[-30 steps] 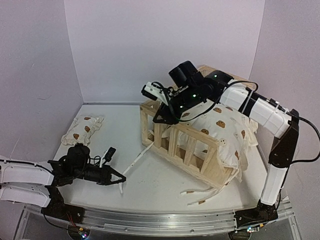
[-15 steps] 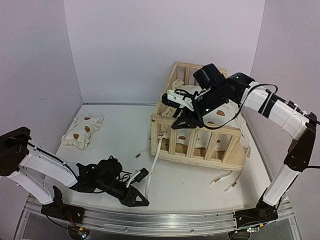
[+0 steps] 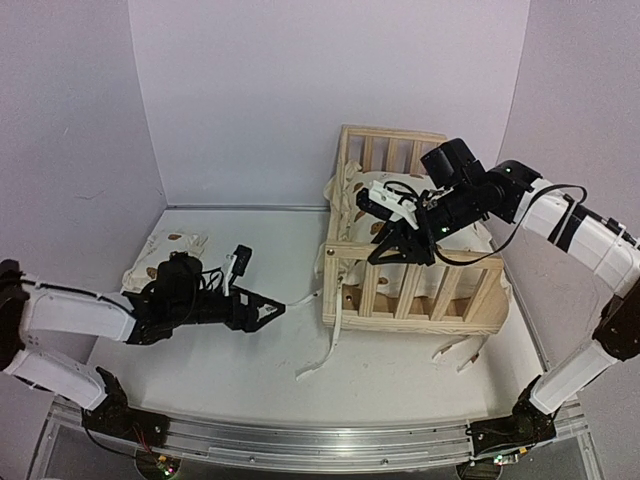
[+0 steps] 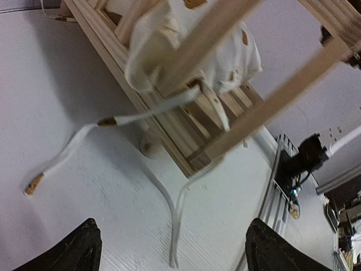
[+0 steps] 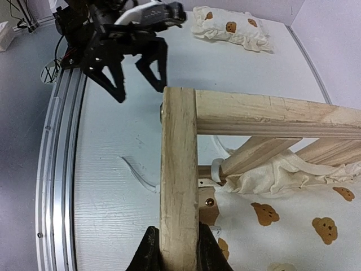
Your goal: Set up the pet bed
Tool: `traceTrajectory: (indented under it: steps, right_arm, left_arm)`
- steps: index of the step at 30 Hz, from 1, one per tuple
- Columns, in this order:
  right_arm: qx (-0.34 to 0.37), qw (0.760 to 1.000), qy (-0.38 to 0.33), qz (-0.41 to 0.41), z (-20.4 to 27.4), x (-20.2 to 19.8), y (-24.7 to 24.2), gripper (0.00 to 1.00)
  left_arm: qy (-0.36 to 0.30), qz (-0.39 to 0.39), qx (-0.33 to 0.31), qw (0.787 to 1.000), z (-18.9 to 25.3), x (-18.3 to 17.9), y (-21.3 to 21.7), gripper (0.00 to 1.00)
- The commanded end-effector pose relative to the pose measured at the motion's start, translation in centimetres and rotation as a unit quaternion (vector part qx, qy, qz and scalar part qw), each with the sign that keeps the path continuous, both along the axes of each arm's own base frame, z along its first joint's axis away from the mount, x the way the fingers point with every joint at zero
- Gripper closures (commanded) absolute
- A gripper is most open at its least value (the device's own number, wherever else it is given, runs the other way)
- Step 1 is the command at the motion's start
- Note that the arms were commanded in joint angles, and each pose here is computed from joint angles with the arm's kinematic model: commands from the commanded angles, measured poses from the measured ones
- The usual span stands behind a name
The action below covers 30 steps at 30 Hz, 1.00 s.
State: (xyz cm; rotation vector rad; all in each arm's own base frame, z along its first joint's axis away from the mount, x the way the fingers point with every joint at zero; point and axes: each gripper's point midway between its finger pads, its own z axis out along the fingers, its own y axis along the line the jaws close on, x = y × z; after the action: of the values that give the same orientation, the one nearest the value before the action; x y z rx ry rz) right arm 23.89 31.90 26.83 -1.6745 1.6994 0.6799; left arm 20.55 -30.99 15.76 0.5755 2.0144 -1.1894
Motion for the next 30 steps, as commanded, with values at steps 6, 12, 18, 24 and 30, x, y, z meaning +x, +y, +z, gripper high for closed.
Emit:
traceTrajectory:
  steps: [6, 12, 18, 24, 30]
  right_arm:
    - [0.021, 0.999, 0.007, 0.039, 0.2, -1.9, 0.4, 1.0]
    - [0.027, 0.999, 0.028, 0.037, -0.1, -1.8, 0.9, 1.0]
    - [0.045, 0.997, 0.062, 0.017, 0.1, -1.5, 1.6, 1.0]
    - [0.069, 0.994, 0.083, -0.001, 1.1, -1.9, 2.9, 1.0]
    - [0.087, 0.994, 0.063, 0.005, 2.0, -1.9, 3.5, 1.0]
  left_arm:
    - [-0.111, -0.113, -0.103, 0.982, 0.9, 8.2, -4.8, 0.05]
    - [-0.127, -0.217, -0.114, 0.961, -1.4, 8.5, -8.4, 0.09]
    - [-0.089, -0.255, -0.124, 0.955, -3.8, 9.0, -10.4, 0.13]
    - [-0.049, -0.293, -0.136, 0.945, -3.5, 7.0, -10.3, 0.53]
    - [-0.061, -0.292, -0.139, 0.944, -0.5, 3.2, -9.1, 1.0]
